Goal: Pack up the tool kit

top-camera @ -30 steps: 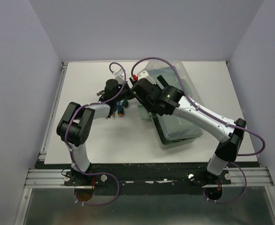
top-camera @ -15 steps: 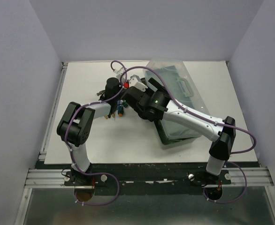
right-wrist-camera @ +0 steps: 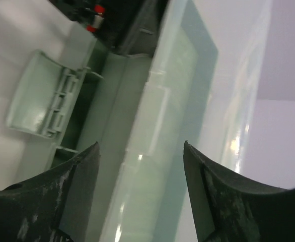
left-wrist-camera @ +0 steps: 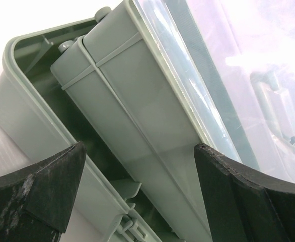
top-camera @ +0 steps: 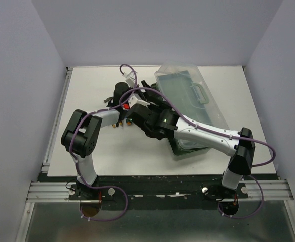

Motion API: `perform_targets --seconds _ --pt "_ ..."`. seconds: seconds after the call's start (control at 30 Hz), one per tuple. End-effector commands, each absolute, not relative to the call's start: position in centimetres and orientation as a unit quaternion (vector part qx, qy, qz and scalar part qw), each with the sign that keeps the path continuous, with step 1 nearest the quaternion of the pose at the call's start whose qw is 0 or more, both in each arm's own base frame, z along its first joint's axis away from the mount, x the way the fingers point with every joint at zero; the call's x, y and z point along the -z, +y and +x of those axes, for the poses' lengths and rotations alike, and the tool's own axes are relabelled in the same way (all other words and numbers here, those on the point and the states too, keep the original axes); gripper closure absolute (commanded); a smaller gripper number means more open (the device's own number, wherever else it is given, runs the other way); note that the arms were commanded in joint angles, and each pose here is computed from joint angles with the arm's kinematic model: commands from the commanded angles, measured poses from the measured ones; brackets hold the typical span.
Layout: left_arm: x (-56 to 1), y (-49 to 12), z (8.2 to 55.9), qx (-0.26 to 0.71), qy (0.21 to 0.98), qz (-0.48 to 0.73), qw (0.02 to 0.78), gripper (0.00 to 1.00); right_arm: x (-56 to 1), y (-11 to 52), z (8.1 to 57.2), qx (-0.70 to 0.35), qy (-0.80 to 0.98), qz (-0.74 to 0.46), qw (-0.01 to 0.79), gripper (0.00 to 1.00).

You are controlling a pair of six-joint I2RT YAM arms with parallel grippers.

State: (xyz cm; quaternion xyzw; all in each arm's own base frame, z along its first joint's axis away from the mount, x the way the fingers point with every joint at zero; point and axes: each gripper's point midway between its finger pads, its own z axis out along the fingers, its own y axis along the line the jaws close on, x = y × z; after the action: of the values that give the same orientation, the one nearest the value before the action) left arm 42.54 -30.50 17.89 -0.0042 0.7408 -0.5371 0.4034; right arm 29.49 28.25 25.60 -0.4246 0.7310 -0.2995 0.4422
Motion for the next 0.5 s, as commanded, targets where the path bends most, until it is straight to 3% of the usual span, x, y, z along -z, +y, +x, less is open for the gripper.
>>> perform_targets --seconds 0.0,0.17,0.47 --pt "-20.2 -31.8 42.2 0.558 0.717 0.036 0.417 0.01 -25.1 30.6 28.1 0.206 0.745 -0.456 0.441 0.29" --pt "-20.6 -31.9 42.3 0.559 0.715 0.039 0.419 0.01 -22.2 31.2 27.6 0.201 0.755 -0.477 0.401 0.39" --pt "-21.0 -31.9 42.1 0.56 0.712 0.044 0.421 0.01 -19.4 30.3 27.6 0.223 0.774 -0.46 0.374 0.4"
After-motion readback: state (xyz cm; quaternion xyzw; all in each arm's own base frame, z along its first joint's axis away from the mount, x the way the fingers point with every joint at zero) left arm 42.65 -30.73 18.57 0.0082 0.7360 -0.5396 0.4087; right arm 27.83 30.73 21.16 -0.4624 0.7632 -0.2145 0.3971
